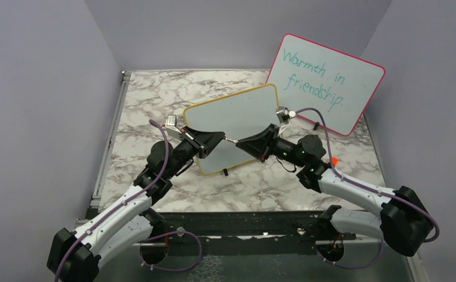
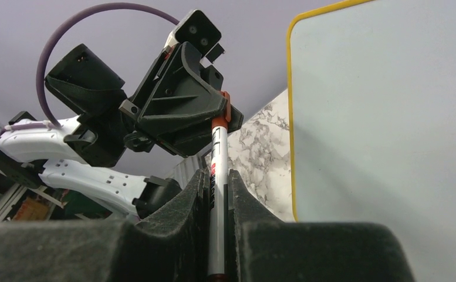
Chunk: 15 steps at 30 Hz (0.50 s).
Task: Write a sentence on the whiteboard
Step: Open the whiteboard marker at the center of the board.
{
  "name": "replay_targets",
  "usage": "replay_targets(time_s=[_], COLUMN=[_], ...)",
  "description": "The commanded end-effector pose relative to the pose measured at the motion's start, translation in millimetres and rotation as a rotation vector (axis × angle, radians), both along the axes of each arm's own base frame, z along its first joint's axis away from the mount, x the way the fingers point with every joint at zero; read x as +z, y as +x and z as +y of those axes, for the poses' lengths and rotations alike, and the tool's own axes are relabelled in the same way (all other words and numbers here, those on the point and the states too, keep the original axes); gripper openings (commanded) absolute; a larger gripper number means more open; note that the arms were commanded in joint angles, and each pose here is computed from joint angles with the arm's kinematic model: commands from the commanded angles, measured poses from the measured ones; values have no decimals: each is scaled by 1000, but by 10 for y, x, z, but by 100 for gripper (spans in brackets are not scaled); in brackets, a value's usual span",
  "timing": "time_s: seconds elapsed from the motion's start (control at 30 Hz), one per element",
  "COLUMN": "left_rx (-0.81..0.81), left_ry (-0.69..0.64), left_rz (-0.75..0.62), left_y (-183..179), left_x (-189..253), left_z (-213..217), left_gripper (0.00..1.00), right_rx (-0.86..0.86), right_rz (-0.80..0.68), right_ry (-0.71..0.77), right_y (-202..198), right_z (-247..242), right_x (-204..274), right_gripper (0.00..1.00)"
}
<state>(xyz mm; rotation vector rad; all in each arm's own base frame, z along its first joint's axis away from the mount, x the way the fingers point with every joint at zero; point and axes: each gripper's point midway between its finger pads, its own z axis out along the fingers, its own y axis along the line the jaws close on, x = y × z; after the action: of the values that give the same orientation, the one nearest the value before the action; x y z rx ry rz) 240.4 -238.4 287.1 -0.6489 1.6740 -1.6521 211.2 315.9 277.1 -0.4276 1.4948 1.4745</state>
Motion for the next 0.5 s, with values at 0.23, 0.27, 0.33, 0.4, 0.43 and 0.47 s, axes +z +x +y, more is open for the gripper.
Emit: replay_targets(time_s=[0.23,0.27,0.33,0.4,0.43,0.47], left_rx=[336,339,323,295,289,285], left_ry=[-82,-83,-70,-27,6,51], left_rz=[-69,-71,-82,-85,-77,-67], left_y=[316,311,285,251,240,222], left_x=[310,313,319,278,233,178], left_z=[589,600,583,543,537,540], left_gripper=[0,0,0,0,0,0], right_rx=[55,52,45,25,6,-20], right_rz=[-35,-35,-43,-55,-60,-63], right_ry=[17,17,12,1,-10,-27], right_y=[-299,-303,-305,-285,-259,-222], right_z=[-140,-148,-162,-182,-197,-218], right_x=[-49,-56,-47,-27,-23,-26], right_gripper=[1,1,1,1,1,1])
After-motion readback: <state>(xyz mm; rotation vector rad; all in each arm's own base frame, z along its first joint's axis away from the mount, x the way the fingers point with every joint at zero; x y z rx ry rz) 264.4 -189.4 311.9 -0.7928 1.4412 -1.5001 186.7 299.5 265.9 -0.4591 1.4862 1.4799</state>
